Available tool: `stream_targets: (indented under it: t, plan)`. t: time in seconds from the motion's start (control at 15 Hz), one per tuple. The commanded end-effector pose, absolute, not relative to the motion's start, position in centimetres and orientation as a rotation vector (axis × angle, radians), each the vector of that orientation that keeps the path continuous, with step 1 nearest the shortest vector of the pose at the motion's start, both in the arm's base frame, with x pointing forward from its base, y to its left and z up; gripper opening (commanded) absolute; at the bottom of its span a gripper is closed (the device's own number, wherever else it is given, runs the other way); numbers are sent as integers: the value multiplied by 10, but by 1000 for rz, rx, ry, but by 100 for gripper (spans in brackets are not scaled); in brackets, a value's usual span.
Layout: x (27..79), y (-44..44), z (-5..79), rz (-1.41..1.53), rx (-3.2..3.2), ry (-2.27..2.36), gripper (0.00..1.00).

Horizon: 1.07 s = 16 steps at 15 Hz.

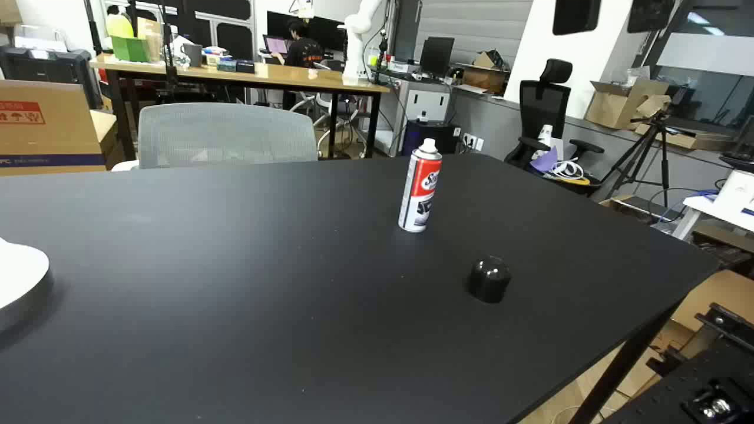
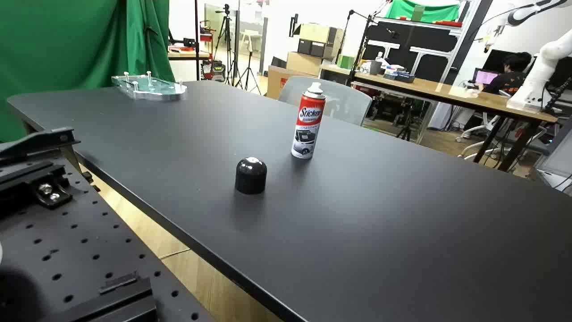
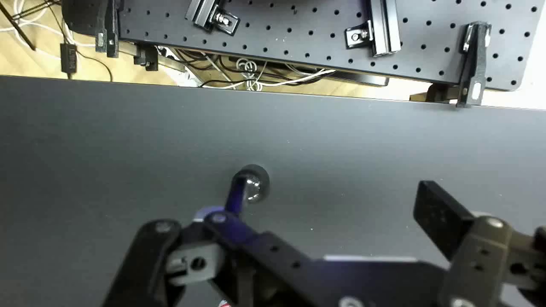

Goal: Put the black lid on top of the spray can

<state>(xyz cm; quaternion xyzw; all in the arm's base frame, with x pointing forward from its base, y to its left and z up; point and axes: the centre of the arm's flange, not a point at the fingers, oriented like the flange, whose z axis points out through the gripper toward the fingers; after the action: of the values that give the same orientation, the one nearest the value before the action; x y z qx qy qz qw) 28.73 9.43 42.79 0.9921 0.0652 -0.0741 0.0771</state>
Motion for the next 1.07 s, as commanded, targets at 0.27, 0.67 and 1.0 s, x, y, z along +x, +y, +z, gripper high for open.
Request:
stream_targets:
  t: [0.27,0.67,1.0]
  plan:
    - [287,94,428,-221,2973,195,100]
    - [287,94,428,-221,2973,195,100]
    - [311,62,419,-42,2958,291,100]
